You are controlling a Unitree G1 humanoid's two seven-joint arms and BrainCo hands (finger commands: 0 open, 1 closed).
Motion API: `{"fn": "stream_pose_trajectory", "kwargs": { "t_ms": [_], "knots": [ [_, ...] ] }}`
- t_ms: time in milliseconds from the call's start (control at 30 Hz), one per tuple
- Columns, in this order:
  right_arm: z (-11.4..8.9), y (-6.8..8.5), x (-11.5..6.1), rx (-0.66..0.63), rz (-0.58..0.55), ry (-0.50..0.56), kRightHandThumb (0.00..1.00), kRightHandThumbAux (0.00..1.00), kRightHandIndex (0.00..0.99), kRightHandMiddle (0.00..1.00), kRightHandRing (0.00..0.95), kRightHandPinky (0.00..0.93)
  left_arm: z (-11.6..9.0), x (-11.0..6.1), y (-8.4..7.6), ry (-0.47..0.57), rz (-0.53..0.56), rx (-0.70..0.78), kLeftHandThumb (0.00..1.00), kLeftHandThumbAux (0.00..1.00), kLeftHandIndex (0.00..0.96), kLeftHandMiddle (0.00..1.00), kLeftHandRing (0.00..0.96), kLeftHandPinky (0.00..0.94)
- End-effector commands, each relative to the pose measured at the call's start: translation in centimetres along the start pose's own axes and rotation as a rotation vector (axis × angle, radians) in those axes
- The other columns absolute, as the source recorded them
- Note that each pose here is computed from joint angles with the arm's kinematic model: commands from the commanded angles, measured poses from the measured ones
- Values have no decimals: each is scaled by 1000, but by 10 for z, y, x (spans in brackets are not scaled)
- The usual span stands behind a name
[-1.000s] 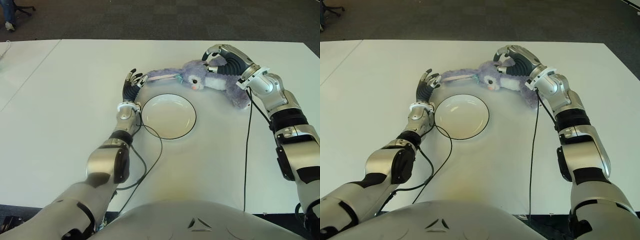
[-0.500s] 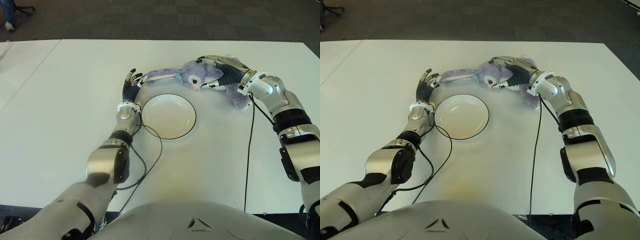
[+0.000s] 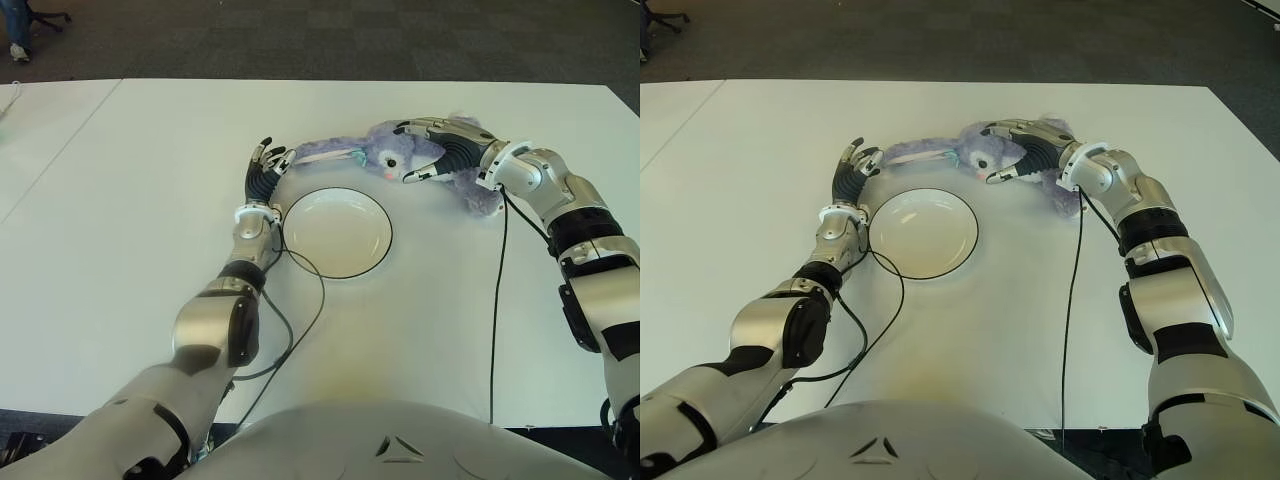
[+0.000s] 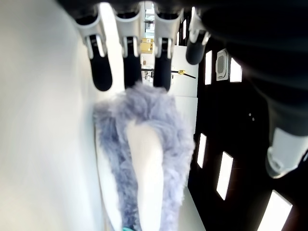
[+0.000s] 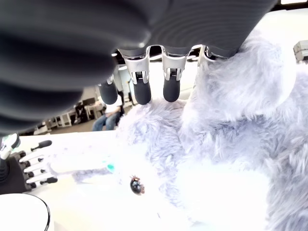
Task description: Put the doll into the plate.
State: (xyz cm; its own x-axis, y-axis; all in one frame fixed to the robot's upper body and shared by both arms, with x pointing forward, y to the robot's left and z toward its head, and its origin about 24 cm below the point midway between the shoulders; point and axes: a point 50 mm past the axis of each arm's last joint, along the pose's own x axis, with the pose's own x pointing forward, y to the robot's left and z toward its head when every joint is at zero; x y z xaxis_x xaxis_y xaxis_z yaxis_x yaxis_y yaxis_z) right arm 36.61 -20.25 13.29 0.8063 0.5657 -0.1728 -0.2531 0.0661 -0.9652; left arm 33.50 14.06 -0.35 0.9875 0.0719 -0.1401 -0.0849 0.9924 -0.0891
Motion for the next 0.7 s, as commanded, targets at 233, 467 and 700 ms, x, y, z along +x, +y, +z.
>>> {"fn": "stream_pose_trajectory", "kwargs": {
  "t_ms": [233, 467, 700],
  "knots": [
    [-15, 5, -4, -39, 44, 80, 107, 420, 81, 0, 0, 0, -67, -38, 4, 299, 27, -29, 0, 588, 131, 231, 250, 257],
    [-16, -2, -4, -70, 3, 84, 105, 452, 125, 0, 0, 0, -67, -38, 5, 303, 31, -35, 0, 606, 129, 236, 255, 269],
    [-17, -34, -6, -105, -98, 84, 108, 478, 135, 0, 0, 0, -68, -38, 6, 303, 30, -32, 0, 616, 133, 236, 257, 265]
  ]
}}
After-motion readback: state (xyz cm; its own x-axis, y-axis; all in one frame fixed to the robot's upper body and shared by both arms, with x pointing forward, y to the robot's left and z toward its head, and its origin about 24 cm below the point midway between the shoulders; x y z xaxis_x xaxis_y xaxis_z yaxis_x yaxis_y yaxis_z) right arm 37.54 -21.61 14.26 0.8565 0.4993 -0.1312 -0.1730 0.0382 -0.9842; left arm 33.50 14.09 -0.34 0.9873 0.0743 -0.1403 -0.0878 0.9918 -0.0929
